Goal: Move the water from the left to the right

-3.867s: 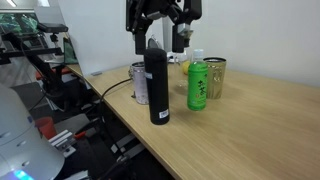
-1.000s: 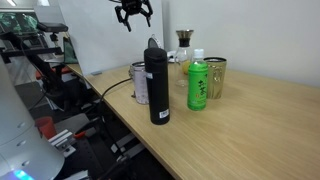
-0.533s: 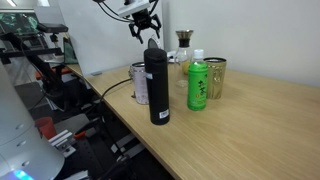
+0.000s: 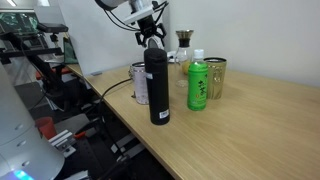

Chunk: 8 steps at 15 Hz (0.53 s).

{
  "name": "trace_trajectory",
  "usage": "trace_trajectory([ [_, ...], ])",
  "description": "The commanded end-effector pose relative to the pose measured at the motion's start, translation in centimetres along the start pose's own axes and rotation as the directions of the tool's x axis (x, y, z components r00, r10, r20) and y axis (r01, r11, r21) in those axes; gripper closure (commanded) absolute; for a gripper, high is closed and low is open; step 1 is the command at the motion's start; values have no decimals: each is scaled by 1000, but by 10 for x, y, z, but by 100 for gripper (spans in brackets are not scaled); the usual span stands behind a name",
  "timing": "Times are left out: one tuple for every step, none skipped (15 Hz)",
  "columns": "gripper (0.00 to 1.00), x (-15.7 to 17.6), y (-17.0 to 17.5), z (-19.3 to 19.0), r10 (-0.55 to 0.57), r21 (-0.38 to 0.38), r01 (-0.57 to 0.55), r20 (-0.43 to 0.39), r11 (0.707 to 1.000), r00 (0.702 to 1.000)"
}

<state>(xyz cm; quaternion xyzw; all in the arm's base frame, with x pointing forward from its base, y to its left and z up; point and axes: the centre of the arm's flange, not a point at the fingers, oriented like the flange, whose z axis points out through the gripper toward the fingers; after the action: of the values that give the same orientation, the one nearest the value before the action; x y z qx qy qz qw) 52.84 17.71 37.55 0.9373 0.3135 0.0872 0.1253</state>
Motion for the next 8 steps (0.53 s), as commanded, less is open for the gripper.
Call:
trace_trajectory([
  [0,-1,-4,1,-10,23,8,87,1000,996],
  [0,-1,-6,0,-14,37,11,94,999,995],
  [0,-2,-7,0,-15,43,10,104,999,994],
  [0,-2,-8,0,-16,50,11,108,999,994],
  [0,-3,-9,1,-18,61,11,117,998,993],
  [0,-3,-9,2,-18,70,9,124,997,992],
  [0,-4,-9,5,-18,81,8,127,997,992],
  [1,-5,-10,7,-17,89,5,131,996,991],
])
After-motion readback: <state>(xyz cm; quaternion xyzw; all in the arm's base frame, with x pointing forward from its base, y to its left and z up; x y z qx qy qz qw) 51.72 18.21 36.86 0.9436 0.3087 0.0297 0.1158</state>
